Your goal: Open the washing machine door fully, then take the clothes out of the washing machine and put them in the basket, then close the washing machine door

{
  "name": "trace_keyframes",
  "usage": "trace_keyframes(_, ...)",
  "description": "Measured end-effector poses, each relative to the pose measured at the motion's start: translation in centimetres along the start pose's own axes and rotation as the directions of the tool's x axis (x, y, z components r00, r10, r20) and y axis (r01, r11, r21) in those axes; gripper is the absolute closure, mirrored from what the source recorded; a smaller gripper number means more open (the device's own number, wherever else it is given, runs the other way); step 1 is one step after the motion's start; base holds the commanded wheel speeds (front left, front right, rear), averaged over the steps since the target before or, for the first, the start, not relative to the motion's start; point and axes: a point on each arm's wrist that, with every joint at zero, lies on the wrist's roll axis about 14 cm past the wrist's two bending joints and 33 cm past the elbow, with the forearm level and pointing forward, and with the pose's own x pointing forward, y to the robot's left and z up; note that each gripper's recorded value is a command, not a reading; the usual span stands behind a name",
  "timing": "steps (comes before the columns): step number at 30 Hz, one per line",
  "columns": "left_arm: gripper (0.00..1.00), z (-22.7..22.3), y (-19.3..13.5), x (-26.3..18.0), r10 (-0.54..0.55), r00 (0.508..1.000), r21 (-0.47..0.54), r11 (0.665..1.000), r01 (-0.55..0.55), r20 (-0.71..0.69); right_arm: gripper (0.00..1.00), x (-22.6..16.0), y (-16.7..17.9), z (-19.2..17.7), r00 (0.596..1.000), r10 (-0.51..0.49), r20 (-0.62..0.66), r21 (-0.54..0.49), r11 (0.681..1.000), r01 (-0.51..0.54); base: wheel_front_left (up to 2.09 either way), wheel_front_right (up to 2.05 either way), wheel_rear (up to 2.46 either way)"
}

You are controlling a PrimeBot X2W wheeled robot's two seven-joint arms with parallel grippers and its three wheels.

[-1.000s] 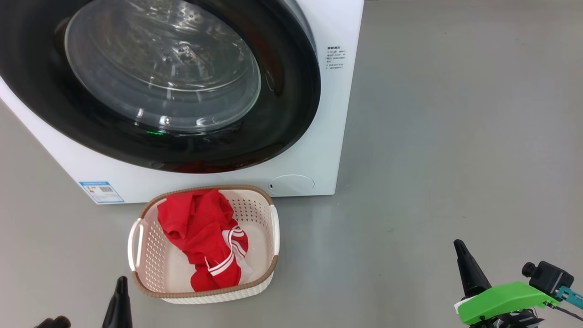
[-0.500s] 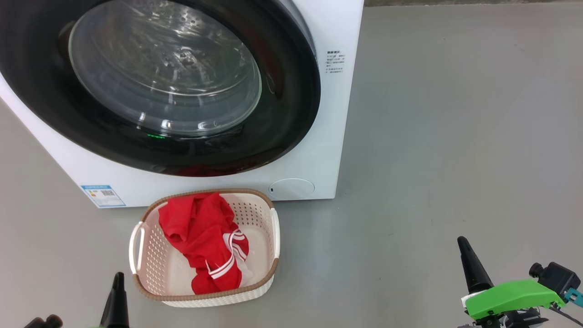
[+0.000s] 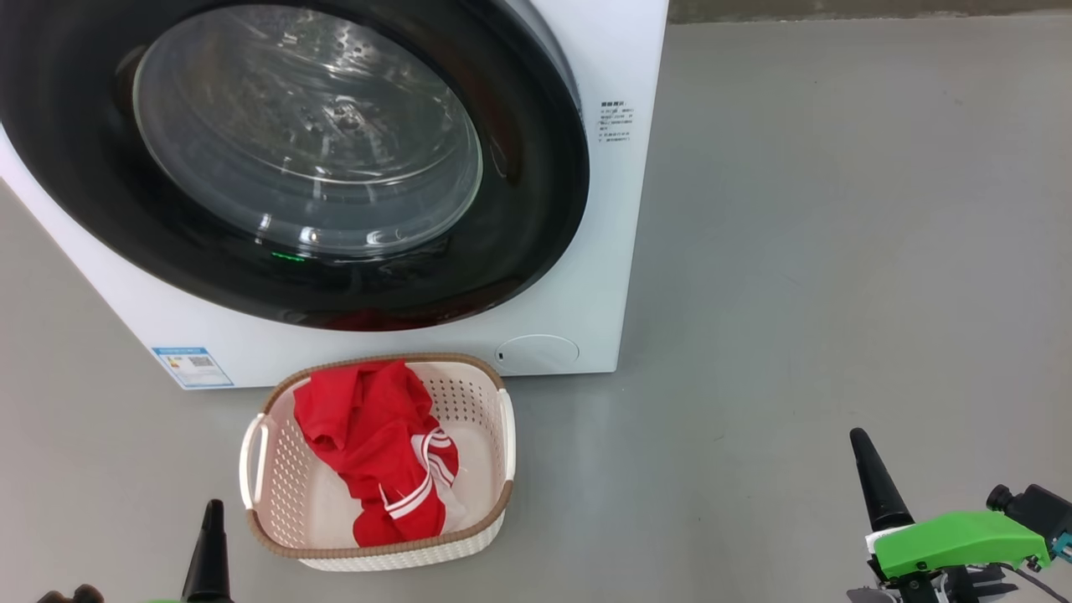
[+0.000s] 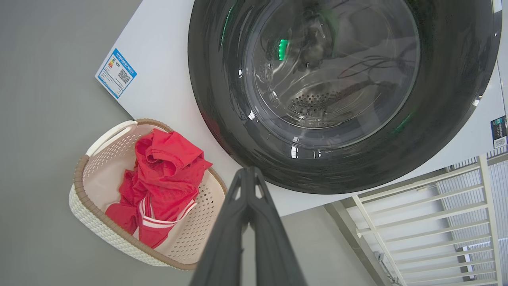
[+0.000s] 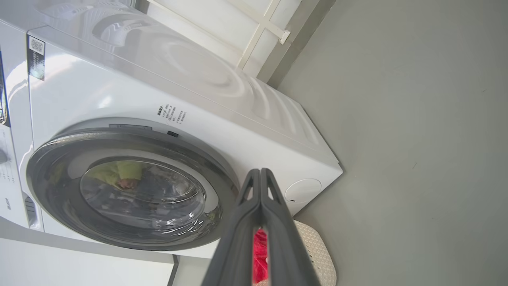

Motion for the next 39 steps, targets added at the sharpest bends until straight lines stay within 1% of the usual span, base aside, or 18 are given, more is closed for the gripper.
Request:
trace_keyframes(9, 1.00, 0.2, -0.3, 0.0, -0.010, 1.000, -0.095, 0.995, 0.009, -0.005, 1.00, 0.0, 0.6, 0.3, 1.000, 0.017, 0.004, 0.093, 0.996, -0.017, 0.00, 0.00, 0.00)
trace_keyframes(16, 1.00, 0.4, -0.7, 0.0, -0.021, 1.000, -0.174, 0.984, 0.020, -0.003, 1.00, -0.1, 1.1, 0.8, 0.999, 0.029, 0.020, 0.178, 0.984, -0.033, 0.00, 0.00, 0.00)
trace_keyframes(25, 1.00, 0.9, -1.5, 0.2, -0.046, 0.999, -0.272, 0.961, 0.045, 0.003, 1.00, -0.2, 1.8, 1.0, 0.998, 0.053, 0.025, 0.267, 0.962, -0.058, 0.00, 0.00, 0.00)
trace_keyframes(29, 1.00, 1.0, -1.6, 0.1, -0.051, 0.999, -0.297, 0.954, 0.049, 0.003, 1.00, -0.3, 1.9, 1.1, 0.998, 0.056, 0.026, 0.293, 0.954, -0.061, 0.00, 0.00, 0.00)
trace_keyframes(32, 1.00, 1.1, -1.8, 0.1, -0.058, 0.998, -0.332, 0.942, 0.056, 0.005, 1.00, -0.6, 1.6, 1.2, 0.998, 0.050, 0.029, 0.325, 0.944, -0.056, 0.00, 0.00, 0.00)
trace_keyframes(39, 1.00, 1.3, -2.1, 0.0, -0.071, 0.997, -0.399, 0.914, 0.069, 0.009, 1.00, -0.7, 2.1, 1.6, 0.997, 0.070, 0.036, 0.388, 0.918, -0.078, 0.00, 0.00, 0.00)
